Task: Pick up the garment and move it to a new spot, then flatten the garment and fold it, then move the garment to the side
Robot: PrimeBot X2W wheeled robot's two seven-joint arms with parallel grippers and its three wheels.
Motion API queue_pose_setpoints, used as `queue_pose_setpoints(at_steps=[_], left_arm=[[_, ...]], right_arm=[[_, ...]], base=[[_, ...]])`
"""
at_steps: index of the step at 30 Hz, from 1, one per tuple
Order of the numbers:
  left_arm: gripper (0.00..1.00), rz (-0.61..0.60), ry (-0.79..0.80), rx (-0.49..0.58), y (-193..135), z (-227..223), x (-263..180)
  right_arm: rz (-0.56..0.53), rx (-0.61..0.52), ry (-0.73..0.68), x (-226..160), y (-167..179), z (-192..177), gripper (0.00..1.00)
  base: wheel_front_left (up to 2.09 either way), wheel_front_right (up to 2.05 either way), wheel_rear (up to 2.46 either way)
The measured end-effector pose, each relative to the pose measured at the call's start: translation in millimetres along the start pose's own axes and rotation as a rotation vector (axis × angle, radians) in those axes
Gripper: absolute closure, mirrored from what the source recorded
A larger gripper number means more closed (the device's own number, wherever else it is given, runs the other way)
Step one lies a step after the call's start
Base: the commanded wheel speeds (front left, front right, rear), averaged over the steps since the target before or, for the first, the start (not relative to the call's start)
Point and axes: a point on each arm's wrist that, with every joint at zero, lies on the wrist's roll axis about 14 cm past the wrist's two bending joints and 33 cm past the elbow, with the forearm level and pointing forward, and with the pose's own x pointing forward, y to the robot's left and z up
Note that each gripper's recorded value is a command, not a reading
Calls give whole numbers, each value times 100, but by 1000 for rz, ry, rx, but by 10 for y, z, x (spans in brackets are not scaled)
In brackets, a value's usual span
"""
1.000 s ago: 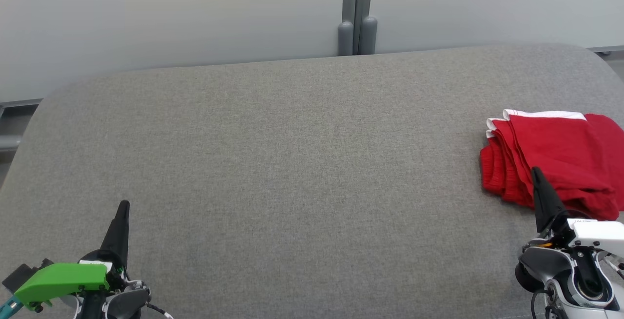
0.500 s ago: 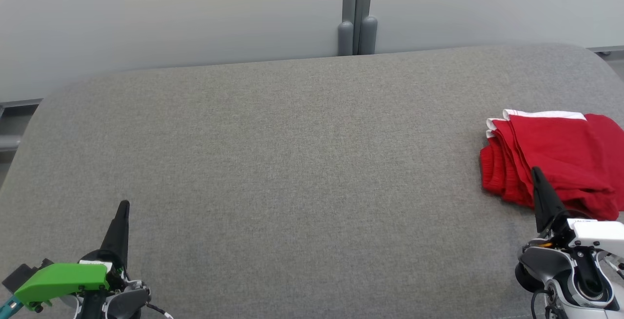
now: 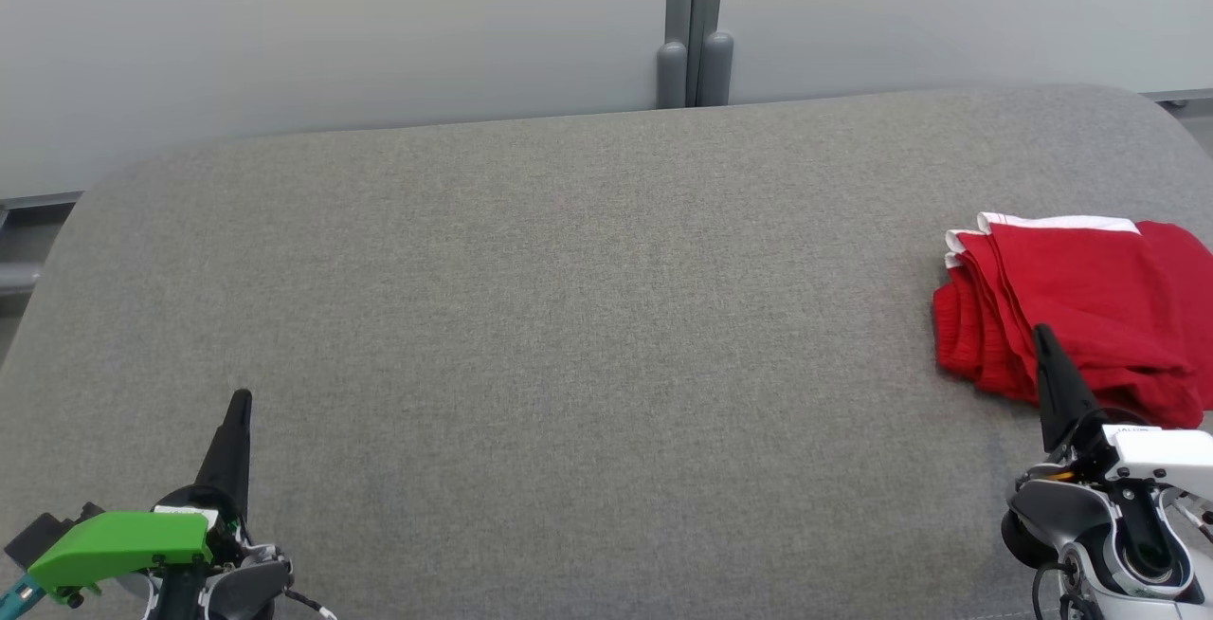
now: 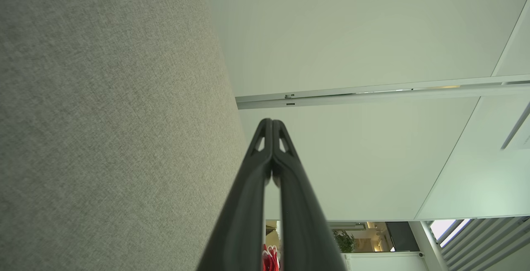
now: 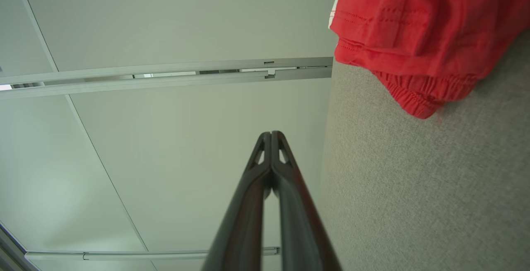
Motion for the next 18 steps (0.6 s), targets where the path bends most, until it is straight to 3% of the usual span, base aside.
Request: queue_pose_setpoints(at_steps=[18], left_arm=[[100, 0, 0, 0, 0, 0, 0]], right_arm=[[0, 0, 0, 0, 0, 0, 100]], base=[[0, 0, 0]])
